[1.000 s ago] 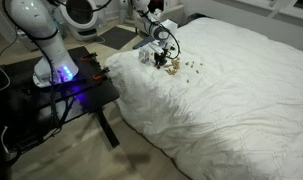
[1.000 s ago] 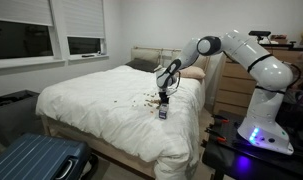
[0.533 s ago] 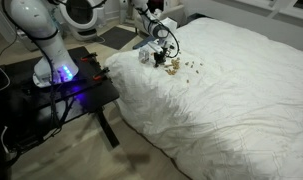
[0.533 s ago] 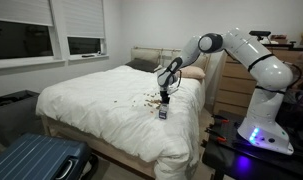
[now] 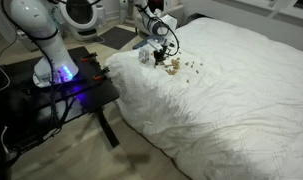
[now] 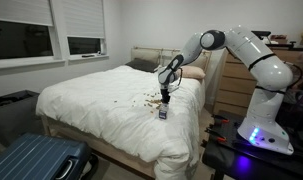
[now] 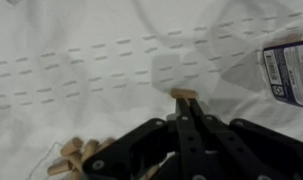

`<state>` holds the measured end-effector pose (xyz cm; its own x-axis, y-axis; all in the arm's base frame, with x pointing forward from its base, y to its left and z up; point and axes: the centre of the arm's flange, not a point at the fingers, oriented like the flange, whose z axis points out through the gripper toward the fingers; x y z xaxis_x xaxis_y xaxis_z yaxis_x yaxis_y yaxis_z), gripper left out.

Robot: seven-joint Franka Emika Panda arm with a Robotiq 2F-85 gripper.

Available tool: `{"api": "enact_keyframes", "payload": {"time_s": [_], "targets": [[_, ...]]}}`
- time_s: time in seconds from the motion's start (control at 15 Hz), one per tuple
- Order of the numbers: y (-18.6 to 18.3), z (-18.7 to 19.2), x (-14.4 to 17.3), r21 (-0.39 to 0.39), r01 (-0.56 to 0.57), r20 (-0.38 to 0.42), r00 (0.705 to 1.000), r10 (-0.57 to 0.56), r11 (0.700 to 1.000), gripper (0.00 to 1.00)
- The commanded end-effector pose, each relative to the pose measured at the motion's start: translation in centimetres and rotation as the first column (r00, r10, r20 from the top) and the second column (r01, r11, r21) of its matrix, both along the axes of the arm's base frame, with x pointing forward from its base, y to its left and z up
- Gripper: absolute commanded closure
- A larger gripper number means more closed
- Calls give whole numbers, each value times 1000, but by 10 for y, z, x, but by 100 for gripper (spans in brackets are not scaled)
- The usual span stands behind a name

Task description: Pick some objects from the bed and put them in the clear bottle

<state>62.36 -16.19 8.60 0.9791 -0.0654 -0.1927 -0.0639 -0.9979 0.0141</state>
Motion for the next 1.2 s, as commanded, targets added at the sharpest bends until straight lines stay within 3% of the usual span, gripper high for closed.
{"api": "enact_keyframes", "payload": {"time_s": [0.0,0.53,1.13], "targets": [[8,38,-16,2,1,35,999,-1,1000,99],[28,85,-27,-8,-51,110,993,51,999,99],[67,117,-69,-33,-131,203,970,135,991,99]]}}
